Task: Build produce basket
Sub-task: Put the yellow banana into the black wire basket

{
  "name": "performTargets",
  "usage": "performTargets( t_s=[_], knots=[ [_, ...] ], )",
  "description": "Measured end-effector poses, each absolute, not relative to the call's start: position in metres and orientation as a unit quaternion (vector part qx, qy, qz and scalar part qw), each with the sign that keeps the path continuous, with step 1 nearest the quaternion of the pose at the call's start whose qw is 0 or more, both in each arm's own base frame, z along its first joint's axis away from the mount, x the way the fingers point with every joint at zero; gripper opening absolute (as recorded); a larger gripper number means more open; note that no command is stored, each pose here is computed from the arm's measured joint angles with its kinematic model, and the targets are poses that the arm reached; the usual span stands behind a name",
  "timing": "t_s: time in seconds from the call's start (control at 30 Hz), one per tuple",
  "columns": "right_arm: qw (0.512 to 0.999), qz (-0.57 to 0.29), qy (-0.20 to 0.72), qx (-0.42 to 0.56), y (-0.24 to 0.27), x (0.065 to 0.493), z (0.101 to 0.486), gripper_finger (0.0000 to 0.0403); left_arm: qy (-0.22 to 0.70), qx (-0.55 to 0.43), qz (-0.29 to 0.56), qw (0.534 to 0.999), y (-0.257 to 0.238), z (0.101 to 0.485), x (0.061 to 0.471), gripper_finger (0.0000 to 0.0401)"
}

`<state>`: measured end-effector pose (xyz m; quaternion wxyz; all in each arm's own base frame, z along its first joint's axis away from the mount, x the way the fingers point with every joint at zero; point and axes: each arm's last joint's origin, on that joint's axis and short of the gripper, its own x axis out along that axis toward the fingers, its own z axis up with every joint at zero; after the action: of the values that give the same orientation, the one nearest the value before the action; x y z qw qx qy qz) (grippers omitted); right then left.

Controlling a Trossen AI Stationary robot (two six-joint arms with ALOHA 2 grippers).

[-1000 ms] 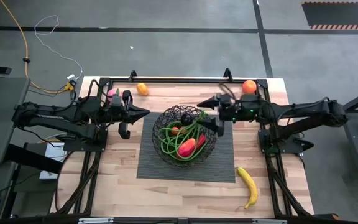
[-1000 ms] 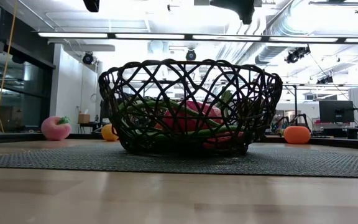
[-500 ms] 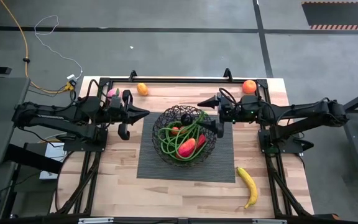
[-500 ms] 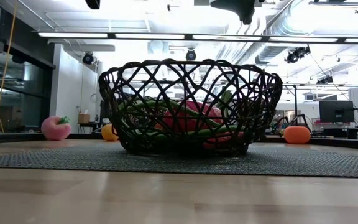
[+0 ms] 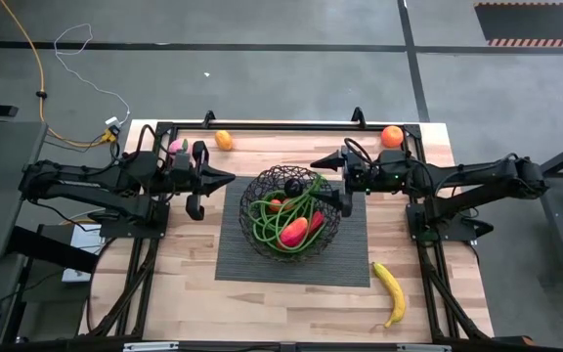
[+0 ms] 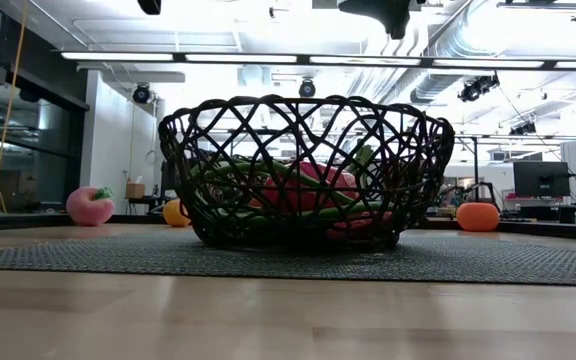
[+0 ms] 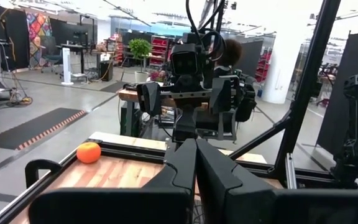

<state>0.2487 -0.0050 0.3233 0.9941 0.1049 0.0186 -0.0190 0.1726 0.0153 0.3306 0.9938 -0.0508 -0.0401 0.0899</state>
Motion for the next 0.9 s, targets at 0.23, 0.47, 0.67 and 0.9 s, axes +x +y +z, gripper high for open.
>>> performTargets(
  t_s=[0.23,0.47,0.67,0.9],
  knots=[
    [0.985,-0.013,0.054,0.164,-0.004,0.24,0.328,0.0392,-0.039,-0.051,0.089,0.994,0.015,0.33,0.173,0.0],
    [0.9,-0.064,0.317,0.293,0.015,0.198,0.335,0.0392,-0.038,-0.051,0.089,0.994,0.015,0.33,0.173,0.0],
    [0.742,-0.122,0.518,0.407,0.059,0.163,0.302,0.0392,-0.026,-0.038,0.092,0.995,0.015,0.328,0.173,0.0],
    [0.626,-0.189,0.586,0.479,0.108,0.138,0.245,0.0392,-0.026,-0.037,0.093,0.995,0.016,0.328,0.173,0.0]
  ],
)
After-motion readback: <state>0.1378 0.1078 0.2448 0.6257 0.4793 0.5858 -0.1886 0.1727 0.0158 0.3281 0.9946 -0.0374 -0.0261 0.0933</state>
